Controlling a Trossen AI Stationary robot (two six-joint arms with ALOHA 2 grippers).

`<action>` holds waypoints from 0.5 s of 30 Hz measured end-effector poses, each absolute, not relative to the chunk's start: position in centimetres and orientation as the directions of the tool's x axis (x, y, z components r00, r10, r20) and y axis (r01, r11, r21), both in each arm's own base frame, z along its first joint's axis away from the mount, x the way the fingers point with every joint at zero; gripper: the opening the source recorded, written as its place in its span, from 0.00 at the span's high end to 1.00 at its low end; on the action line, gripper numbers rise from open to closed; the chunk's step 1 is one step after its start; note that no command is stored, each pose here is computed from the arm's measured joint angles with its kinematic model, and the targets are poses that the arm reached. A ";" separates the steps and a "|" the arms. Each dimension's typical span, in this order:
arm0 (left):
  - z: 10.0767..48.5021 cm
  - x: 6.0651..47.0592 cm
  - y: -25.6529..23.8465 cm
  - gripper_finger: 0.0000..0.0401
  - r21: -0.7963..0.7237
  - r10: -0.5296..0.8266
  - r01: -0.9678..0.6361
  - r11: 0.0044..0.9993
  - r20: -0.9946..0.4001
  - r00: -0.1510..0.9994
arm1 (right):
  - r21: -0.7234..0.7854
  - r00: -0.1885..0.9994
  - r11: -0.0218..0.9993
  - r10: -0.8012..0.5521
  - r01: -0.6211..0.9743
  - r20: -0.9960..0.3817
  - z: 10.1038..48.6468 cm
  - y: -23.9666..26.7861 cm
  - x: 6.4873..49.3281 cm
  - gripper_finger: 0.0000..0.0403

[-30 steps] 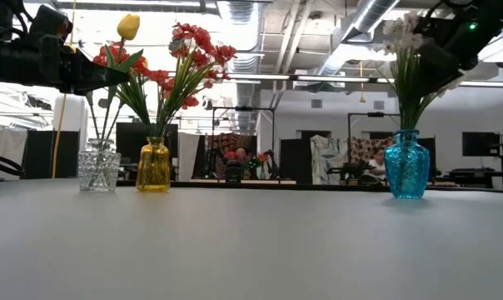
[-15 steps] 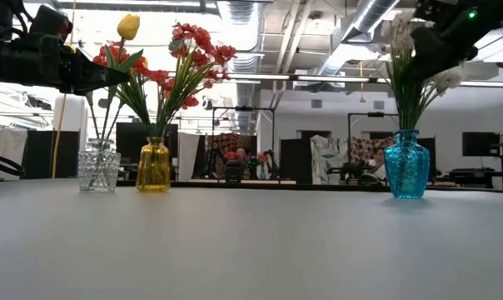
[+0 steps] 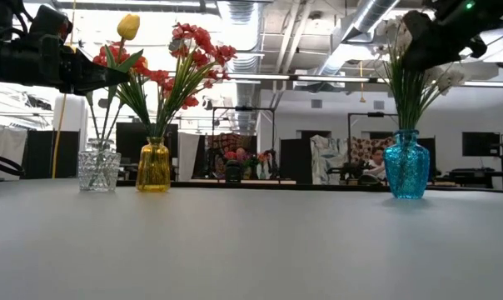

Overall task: Sort flowers into vase by color
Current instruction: Put the white flowers into the blue vase

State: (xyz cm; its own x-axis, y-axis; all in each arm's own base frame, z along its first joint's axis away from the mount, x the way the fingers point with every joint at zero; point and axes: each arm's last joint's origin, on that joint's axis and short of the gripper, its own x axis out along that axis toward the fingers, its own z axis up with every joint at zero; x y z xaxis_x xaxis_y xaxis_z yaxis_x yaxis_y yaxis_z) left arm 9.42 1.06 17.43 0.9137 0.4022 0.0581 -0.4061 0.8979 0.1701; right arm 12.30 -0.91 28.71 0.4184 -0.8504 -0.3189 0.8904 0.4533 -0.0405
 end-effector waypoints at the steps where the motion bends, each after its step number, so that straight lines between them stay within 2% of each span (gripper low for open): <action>1: 17.4 9.4 1.1 1.00 0.170 0.402 -0.406 0.898 0.058 0.914 | -0.040 0.418 0.451 -0.853 0.892 -0.313 28.7 -0.8 12.4 0.50; 6: 17.4 9.4 1.1 1.00 0.170 0.402 -0.406 0.898 0.058 0.914 | -0.070 0.403 0.437 -0.872 0.897 -0.278 28.1 -0.2 13.1 0.50; 15: 17.4 9.4 1.1 1.00 0.170 0.402 -0.406 0.898 0.058 0.914 | -0.094 0.365 0.395 -0.900 0.914 -0.236 24.4 0.7 13.8 0.50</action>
